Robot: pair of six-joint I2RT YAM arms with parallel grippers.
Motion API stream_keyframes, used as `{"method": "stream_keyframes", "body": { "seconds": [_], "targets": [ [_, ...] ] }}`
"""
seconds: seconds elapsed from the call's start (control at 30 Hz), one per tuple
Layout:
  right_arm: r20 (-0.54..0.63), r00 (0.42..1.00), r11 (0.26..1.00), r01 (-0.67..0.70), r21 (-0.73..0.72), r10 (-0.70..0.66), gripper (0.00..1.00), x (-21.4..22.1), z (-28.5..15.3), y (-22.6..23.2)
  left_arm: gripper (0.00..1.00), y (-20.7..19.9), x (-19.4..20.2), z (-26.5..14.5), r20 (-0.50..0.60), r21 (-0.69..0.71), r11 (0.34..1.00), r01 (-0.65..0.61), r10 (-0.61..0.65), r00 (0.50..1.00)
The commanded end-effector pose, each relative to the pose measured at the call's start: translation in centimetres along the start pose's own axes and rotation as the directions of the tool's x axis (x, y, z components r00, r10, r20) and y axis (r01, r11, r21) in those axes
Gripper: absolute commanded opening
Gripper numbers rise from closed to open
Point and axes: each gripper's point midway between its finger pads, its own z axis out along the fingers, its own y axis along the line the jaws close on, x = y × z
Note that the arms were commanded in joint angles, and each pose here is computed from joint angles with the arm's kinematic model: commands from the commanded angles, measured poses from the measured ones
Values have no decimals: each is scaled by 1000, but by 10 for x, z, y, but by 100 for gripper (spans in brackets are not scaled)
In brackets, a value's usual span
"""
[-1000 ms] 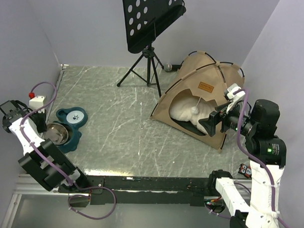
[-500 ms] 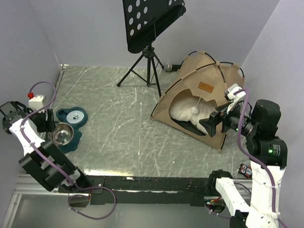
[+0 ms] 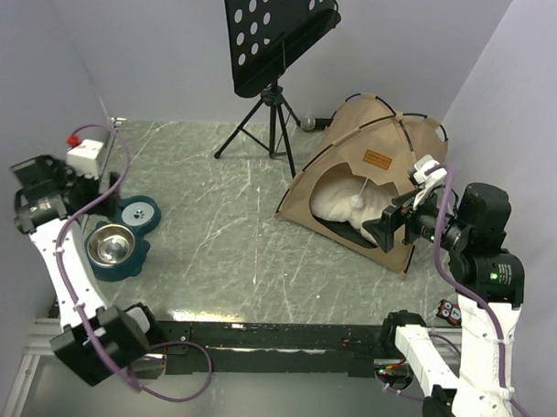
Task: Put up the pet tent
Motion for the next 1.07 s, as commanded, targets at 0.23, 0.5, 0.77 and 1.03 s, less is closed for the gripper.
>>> {"method": "stream_keyframes", "body": {
  "seconds": [0.23,0.5,0.77,1.03],
  "targets": [
    [-202,978,999,-50,15,52,100,82,5,4,100,-120,-65,14,-34,239,962,129,-125,992],
    [-249,964,988,-54,144,89,100,112,5,-14,100,-180,-59,41,-91,341,926,161,-137,986],
    [-151,975,949,-112,294,162,100,97,7,-38,100,-169,-53,33,-30,279,953,116,-112,993],
    [-108,979,936,-128,327,172,100,88,6,-44,100,-158,-65,21,35,237,970,58,-69,997]
  ]
}}
